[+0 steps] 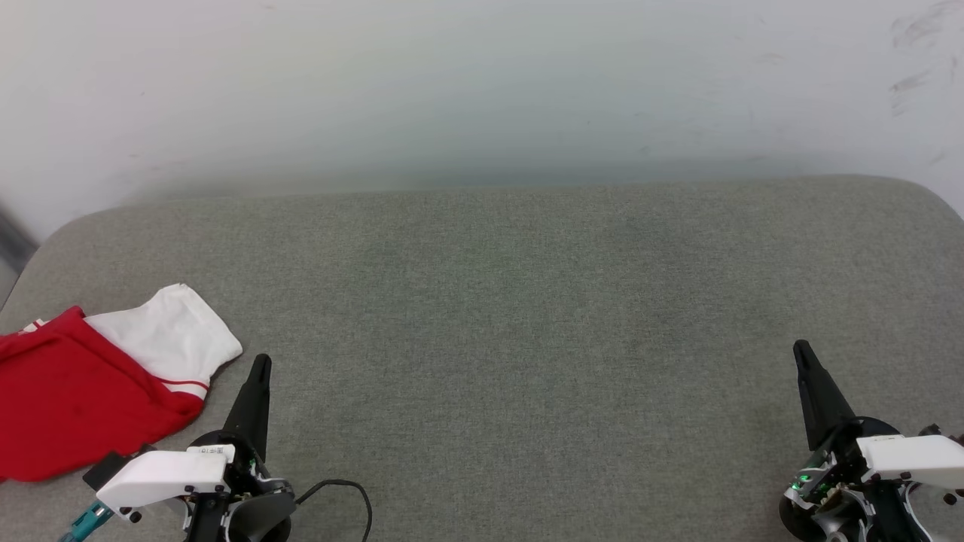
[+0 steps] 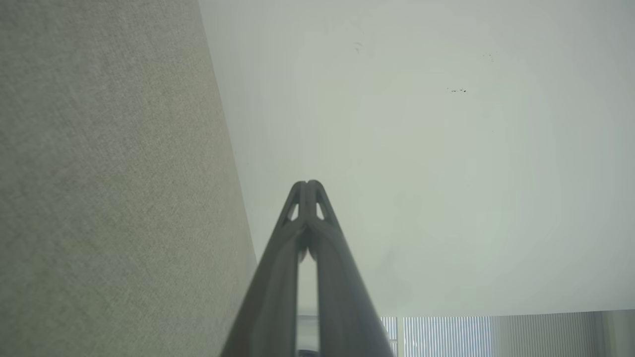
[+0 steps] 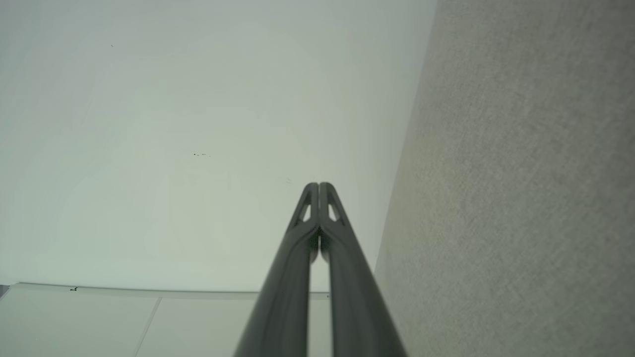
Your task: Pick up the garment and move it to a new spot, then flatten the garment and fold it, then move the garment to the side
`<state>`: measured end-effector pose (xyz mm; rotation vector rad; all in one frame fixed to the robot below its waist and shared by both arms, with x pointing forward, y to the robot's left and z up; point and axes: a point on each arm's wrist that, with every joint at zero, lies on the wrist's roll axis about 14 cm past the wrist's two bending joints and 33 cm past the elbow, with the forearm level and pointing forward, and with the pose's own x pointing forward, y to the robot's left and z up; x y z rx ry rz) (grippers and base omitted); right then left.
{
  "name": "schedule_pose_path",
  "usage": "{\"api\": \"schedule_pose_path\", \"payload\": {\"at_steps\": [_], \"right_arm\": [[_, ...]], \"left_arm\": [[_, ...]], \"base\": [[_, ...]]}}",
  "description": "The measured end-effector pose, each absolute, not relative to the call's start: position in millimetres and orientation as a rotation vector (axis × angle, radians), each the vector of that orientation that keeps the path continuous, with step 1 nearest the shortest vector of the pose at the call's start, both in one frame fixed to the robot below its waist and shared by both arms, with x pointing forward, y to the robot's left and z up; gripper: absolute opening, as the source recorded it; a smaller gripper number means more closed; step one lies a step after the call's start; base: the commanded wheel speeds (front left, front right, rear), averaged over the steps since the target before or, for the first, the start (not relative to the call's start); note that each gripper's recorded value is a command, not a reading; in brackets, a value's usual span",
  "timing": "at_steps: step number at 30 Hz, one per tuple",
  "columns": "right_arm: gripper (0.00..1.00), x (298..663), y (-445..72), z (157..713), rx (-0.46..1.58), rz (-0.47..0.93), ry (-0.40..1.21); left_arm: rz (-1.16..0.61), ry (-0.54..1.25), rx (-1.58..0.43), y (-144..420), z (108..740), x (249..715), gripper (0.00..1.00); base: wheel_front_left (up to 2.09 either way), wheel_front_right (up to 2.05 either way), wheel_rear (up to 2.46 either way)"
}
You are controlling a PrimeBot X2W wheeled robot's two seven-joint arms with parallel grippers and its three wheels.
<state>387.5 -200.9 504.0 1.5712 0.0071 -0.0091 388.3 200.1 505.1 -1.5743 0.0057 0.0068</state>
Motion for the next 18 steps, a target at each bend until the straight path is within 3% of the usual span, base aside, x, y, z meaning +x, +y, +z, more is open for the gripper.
{"api": "schedule_pose_path", "payload": {"at_steps": [18], "right_arm": [[0.00,387.5,-200.9,504.0,1.571,-0.009,0.007]], "left_arm": [[0.007,0.006,-1.574,200.1,505.1,388.3,0.00]], "base": [[0.00,0.00,0.00]]}}
